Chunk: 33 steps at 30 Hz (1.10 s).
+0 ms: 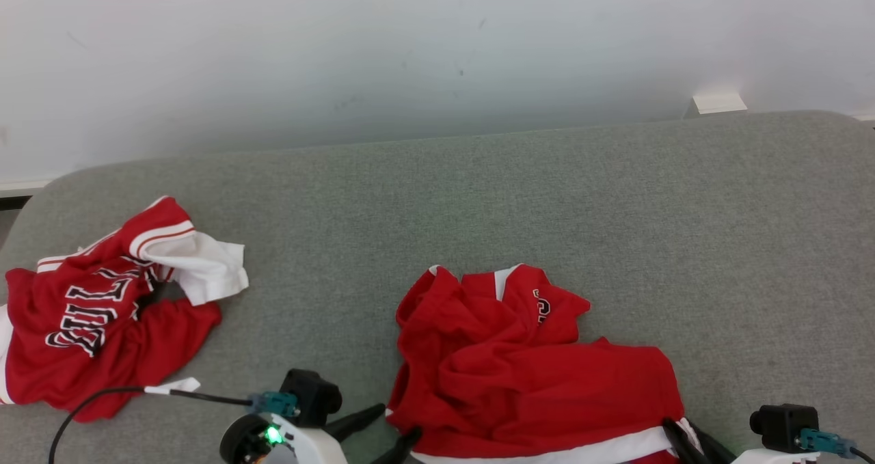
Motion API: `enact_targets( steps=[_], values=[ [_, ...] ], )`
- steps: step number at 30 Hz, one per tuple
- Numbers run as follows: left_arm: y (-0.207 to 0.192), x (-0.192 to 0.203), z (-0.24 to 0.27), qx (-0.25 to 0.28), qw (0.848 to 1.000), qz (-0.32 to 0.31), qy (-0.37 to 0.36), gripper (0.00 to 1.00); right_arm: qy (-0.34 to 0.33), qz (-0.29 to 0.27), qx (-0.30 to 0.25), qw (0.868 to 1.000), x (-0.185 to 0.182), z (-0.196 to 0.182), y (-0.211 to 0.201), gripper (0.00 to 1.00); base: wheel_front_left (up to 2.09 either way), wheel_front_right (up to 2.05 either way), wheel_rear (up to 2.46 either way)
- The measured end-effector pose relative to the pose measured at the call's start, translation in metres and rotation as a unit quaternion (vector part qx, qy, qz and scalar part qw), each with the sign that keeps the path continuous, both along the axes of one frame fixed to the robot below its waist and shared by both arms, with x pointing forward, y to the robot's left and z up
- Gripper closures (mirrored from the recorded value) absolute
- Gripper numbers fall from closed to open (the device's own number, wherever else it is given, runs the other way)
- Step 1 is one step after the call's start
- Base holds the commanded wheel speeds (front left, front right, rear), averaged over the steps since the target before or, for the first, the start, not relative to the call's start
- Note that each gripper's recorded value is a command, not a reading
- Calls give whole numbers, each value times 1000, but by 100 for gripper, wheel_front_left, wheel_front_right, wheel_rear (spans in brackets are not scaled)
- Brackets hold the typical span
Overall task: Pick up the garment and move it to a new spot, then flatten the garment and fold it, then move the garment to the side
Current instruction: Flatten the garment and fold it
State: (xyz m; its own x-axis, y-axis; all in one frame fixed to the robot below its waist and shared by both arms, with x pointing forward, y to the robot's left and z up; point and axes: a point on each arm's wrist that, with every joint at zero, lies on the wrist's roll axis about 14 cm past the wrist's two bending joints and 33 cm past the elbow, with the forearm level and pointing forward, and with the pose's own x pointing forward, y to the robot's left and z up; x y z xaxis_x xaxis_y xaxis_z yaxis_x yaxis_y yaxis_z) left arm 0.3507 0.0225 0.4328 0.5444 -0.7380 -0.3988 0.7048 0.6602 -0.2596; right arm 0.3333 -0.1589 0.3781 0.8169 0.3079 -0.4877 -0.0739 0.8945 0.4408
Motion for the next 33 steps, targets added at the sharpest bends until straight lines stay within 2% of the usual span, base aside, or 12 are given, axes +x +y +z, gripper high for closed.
enact_targets(
  steps=[1, 2, 3, 4, 12, 18, 23, 28, 31, 33],
  values=[
    [-1, -2, -3, 2, 1000, -4, 4, 19, 1, 0, 1, 1000, -1, -1, 0, 87, 0, 0, 0],
    [-1, -3, -5, 4, 1000, -7, 6, 55, 3, 2, 3, 1000, -2, -2, 2, 100, 0, 0, 0],
    [-3, -3, -5, 3, 1000, -11, 5, 68, 4, 4, 7, 1000, -2, -2, 4, 100, 0, 0, 0],
    [-5, -5, -4, -1, 1000, -16, 6, 100, 4, 5, 10, 1000, -3, -1, 6, 100, 0, 0, 0],
    [1, -2, 3, -26, 1000, -2, -2, 100, -27, -12, 59, 998, 2, 18, 9, 100, 0, 0, 0],
    [6, 14, 37, -75, 996, 23, -36, 100, -90, -13, 102, 991, 15, 61, 9, 100, 0, 0, 0],
    [4, 25, 66, -100, 993, 22, -64, 100, -149, 6, 106, 983, 30, 102, 5, 100, 0, 0, 0],
    [10, 57, 95, -109, 989, 40, -97, 100, -182, 24, 111, 977, 50, 131, 6, 100, 0, 0, 0],
    [11, 85, 117, -128, 984, 55, -108, 100, -197, 36, 103, 974, 72, 149, 6, 100, 0, 0, 0],
    [16, 106, 122, -116, 985, 62, -107, 100, -210, 43, 88, 973, 92, 161, 5, 100, 0, 0, 0]
  ],
)
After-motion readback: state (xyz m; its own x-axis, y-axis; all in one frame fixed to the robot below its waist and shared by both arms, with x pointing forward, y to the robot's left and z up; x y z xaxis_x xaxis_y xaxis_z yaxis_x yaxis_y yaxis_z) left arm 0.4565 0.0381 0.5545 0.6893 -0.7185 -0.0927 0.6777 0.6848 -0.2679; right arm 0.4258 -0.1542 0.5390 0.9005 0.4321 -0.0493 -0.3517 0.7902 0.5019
